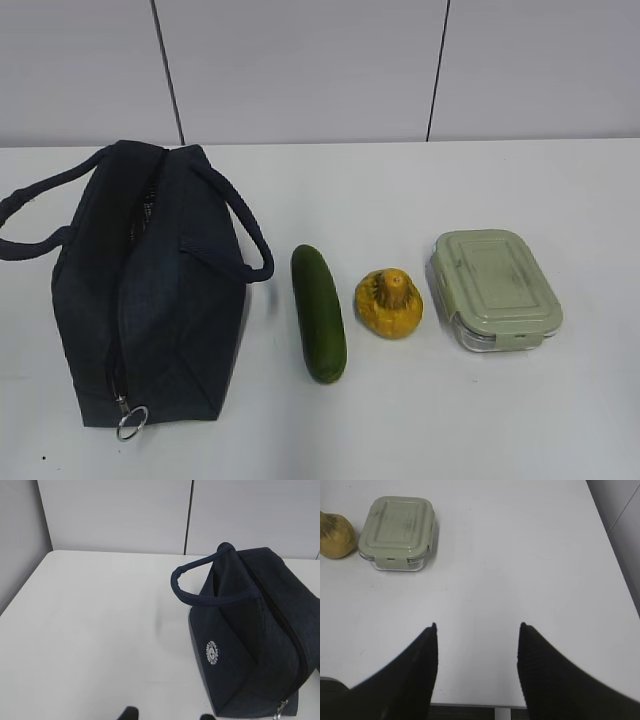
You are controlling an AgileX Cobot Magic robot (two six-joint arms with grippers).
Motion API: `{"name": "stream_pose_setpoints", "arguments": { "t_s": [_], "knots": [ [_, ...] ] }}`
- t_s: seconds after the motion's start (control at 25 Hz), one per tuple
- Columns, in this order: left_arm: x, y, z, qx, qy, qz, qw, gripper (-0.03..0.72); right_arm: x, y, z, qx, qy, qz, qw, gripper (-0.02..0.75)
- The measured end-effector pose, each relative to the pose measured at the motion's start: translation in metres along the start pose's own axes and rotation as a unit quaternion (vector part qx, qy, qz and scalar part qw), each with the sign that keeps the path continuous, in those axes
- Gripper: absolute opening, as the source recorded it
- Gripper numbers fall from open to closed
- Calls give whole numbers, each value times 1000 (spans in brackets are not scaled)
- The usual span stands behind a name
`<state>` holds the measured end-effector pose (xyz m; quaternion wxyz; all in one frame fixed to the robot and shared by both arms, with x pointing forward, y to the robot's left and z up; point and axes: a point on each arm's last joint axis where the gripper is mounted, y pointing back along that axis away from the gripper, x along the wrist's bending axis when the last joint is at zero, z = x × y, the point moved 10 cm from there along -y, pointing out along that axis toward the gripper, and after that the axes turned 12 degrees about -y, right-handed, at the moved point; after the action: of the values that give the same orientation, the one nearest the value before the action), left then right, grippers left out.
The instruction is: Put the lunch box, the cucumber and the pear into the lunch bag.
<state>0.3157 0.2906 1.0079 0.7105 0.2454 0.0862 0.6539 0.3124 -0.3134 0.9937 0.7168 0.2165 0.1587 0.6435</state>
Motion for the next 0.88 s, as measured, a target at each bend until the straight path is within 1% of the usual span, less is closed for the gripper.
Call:
{"name": "stream_pose_setpoints", "arguments": {
  "t_s": [0.32,0.44,0.52,0.64,0.72,0.88],
  "knots": [
    [0,0,0,0,0,0,1000,238,0,0,0,0,0,0,1000,407],
    [0,0,0,0,0,0,1000,238,3,-6,2,22,0,3,1000,407],
    [0,0,0,0,0,0,1000,238,8,-11,10,36,-18,11,999,407],
    [0,0,0,0,0,0,1000,238,18,-21,29,42,-42,27,998,417],
    [0,0,0,0,0,0,1000,238,23,-29,43,44,-52,36,997,441],
    [0,0,0,0,0,0,1000,238,32,-54,66,71,-62,42,995,500]
  ]
}}
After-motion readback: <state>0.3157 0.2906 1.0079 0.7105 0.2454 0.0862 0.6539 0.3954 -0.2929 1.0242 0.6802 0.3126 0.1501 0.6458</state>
